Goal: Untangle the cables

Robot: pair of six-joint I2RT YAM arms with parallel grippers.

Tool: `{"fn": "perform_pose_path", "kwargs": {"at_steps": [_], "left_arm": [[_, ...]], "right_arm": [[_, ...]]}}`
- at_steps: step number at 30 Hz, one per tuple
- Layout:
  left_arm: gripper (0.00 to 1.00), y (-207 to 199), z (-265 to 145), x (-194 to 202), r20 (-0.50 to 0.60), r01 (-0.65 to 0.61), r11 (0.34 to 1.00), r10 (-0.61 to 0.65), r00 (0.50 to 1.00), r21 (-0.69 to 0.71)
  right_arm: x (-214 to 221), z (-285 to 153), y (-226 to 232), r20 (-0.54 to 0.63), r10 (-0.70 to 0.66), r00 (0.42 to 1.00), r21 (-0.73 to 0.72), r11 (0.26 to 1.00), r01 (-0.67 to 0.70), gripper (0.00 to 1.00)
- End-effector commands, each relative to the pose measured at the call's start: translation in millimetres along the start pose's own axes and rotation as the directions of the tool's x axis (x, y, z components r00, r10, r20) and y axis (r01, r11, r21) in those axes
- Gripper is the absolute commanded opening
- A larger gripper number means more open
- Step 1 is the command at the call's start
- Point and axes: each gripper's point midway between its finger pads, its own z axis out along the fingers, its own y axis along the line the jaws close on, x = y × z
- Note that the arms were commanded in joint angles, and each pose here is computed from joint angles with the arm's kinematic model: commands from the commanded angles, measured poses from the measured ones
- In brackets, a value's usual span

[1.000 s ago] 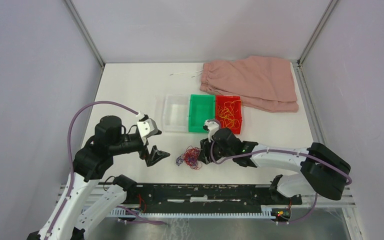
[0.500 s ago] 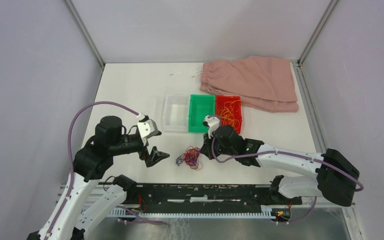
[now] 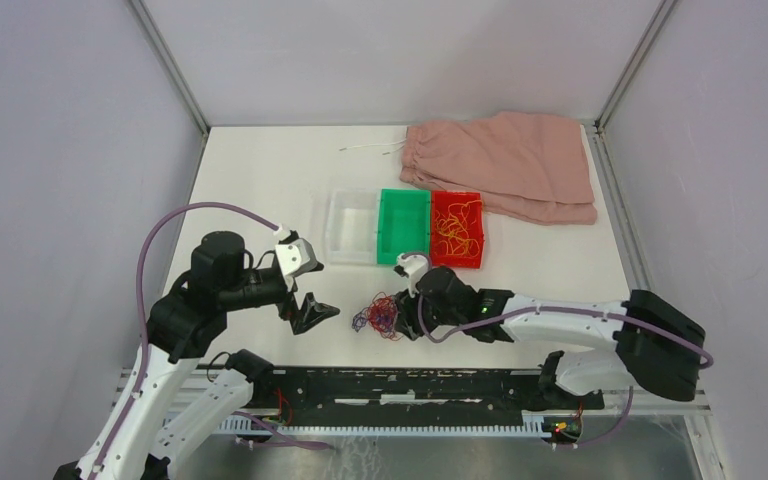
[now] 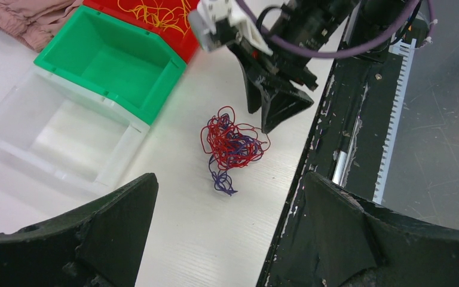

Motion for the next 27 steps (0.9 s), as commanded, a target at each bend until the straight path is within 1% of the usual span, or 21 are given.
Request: {"fn": "perform_pose_path", "kwargs": {"at_steps": [1,3,4,6,8,11,14,16,20,23,24,25,26,27], "left_arm": [[0.99,-1,-1,-8,0.029,-0.072,0.997,0.072,0.997,0.013],[0.99,-1,-1,-9,0.03,-0.069,0.998,0.069,0.997,0.013],[0.99,-1,-1,-9,0.031,-0.069,0.998,0.069,0.997,0.012],[0.99,0,-3,-10,0.033,-0.073,0.997,0.072,0.997,0.004],[0.99,0,-3,-10,0.032,-0.074,0.997,0.074,0.997,-0.002],[0.99,0,-3,-8,0.027,-0.076,0.997,0.076,0.997,-0.001],[0.99,-1,-2,-6,0.027,-0.078,0.997,0.078,0.997,0.007],[0.99,-1,-1,-5,0.024,-0.077,0.997,0.077,0.997,0.014],[0.99,-2,0,-6,0.031,-0.078,0.997,0.077,0.997,0.021],[0.99,-3,0,-6,0.034,-0.076,0.997,0.075,0.997,0.022],[0.99,-3,0,-6,0.035,-0.075,0.997,0.074,0.997,0.022],[0.99,-3,-1,-6,0.036,-0.074,0.997,0.074,0.997,0.022],[0.99,-3,-1,-6,0.037,-0.074,0.997,0.074,0.997,0.019],[0.99,-3,-2,-7,0.04,-0.077,0.997,0.076,0.996,0.018]], "right_arm": [[9,25,11,-0.01,-0.011,1.0,-0.029,1.0,0.011,0.49],[15,35,6,-0.032,-0.016,0.999,-0.001,1.0,0.016,0.46],[18,38,3,-0.04,-0.024,0.999,0.018,1.0,0.025,0.43],[17,42,-4,-0.036,-0.03,0.999,0.054,0.998,0.032,0.36],[15,40,-7,-0.026,-0.04,0.999,0.074,0.996,0.042,0.26],[7,28,-9,-0.002,-0.056,0.998,0.09,0.994,0.056,0.14],[-9,8,-5,0.033,-0.073,0.997,0.088,0.994,0.07,0.05],[-22,-6,0,0.059,-0.085,0.995,0.076,0.994,0.081,0.01],[-43,-30,5,0.096,-0.118,0.988,0.081,0.991,0.111,0.0],[-47,-34,8,0.096,-0.129,0.987,0.078,0.989,0.122,0.01],[-44,-32,7,0.087,-0.128,0.988,0.075,0.99,0.121,0.08],[-41,-28,8,0.075,-0.124,0.99,0.067,0.991,0.119,0.22],[-36,-23,9,0.061,-0.114,0.992,0.057,0.992,0.11,0.34],[-30,-18,10,0.049,-0.098,0.994,0.044,0.994,0.096,0.42]]}}
